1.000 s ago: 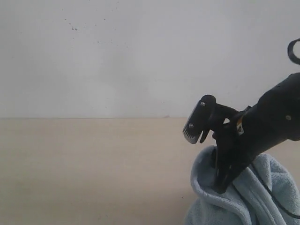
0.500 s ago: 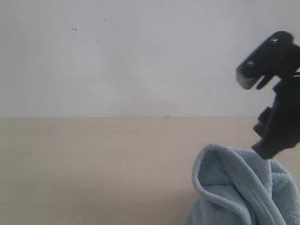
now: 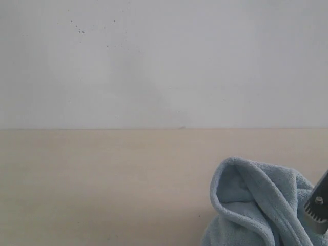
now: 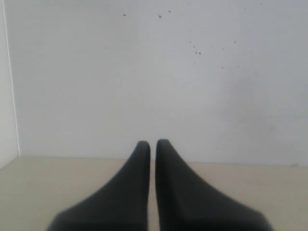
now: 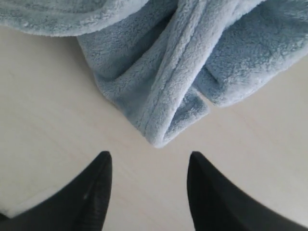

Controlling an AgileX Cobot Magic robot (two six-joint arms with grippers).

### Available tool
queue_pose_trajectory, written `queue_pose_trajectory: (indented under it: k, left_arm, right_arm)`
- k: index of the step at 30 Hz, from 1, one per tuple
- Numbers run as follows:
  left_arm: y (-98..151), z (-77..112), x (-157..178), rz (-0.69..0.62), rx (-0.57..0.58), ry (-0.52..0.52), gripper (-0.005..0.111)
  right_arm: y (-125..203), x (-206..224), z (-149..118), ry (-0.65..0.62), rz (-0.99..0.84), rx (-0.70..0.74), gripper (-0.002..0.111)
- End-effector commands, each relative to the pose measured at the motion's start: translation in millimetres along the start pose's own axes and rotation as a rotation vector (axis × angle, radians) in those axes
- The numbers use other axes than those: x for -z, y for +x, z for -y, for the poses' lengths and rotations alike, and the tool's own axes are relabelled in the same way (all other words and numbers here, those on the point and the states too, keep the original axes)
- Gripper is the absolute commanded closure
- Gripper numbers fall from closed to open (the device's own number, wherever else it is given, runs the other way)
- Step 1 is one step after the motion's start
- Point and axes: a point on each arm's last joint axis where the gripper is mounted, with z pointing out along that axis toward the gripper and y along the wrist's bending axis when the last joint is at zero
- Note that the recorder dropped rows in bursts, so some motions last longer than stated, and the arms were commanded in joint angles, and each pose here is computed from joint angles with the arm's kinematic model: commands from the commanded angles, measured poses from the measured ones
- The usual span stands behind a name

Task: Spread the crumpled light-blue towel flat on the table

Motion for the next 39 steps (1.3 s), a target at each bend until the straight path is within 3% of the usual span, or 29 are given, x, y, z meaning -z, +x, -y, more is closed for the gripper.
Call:
queue_pose_trajectory:
  k: [1, 12, 20, 39]
  left_arm:
    - [1.5, 0.1, 0.2, -0.005, -0.002, 0.002, 0.103]
    - [1.5, 0.1, 0.2, -0.005, -0.002, 0.002, 0.103]
    - [1.5, 0.1, 0.2, -0.005, -0.002, 0.002, 0.103]
    - [1.5, 0.1, 0.2, -0.005, -0.002, 0.002, 0.103]
  right_arm:
    - [3.1, -10.4, -3.3, 0.002, 0.053, 0.012, 0.061]
    - [-4.9, -41.1, -6.1, -0.016, 0.049, 0.023, 0.061]
    - [-11.1, -76.2, -1.1, 0.02, -0.091, 0.066, 0.061]
    - [-9.0, -93.1, -3.0, 0.013, -0.147, 0.039, 0.062]
